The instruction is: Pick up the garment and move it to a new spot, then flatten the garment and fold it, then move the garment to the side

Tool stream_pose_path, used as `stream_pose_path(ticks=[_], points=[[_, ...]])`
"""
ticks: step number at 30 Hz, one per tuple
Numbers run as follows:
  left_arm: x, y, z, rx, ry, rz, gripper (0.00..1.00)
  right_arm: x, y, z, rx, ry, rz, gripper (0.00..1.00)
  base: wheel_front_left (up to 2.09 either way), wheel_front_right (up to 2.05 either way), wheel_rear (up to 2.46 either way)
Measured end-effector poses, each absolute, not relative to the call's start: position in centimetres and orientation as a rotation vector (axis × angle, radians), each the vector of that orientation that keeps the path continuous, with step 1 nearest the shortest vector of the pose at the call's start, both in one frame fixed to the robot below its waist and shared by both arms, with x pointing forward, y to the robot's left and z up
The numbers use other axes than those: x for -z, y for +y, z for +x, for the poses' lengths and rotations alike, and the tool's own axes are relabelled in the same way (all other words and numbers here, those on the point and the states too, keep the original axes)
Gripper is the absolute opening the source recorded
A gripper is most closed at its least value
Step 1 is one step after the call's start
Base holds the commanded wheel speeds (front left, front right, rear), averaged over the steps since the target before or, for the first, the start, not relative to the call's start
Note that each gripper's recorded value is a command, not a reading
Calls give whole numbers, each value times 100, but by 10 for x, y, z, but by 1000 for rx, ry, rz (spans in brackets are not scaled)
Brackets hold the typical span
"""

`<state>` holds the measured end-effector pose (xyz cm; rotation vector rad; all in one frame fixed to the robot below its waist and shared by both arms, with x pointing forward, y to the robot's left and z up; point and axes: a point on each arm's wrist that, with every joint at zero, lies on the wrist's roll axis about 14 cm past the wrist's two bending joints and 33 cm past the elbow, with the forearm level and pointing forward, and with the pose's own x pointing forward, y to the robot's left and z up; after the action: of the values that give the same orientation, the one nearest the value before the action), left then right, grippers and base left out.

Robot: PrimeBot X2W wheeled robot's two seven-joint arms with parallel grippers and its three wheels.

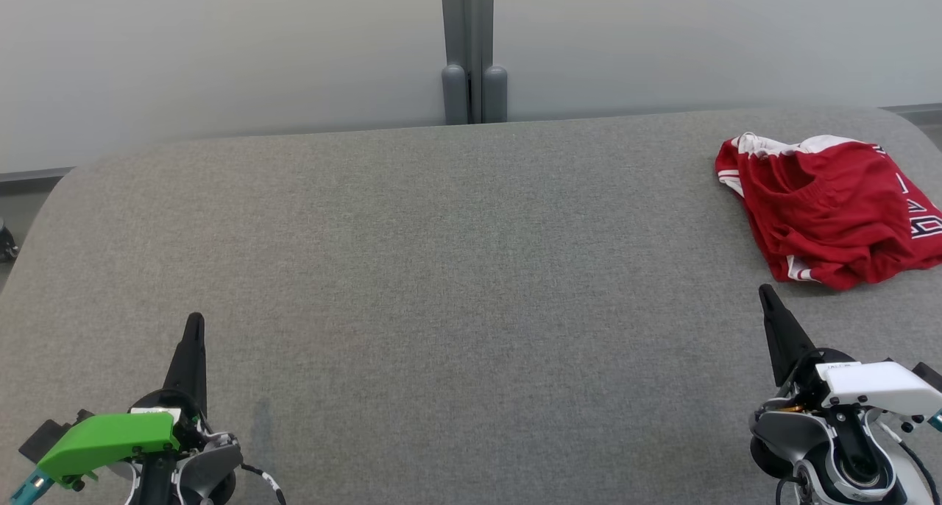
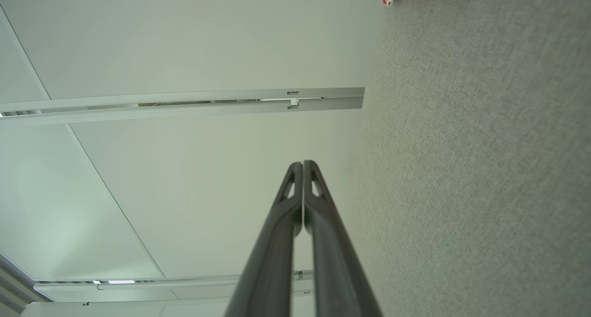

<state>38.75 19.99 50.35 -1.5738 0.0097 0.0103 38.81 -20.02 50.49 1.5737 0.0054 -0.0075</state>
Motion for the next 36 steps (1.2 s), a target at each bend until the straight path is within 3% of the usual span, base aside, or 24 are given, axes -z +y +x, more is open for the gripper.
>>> stream_pose_path(ticks=[36], points=[[-504,200,387,-10,10,-1574,0,-505,-200,388,7,6,1577,0,0,0,0]])
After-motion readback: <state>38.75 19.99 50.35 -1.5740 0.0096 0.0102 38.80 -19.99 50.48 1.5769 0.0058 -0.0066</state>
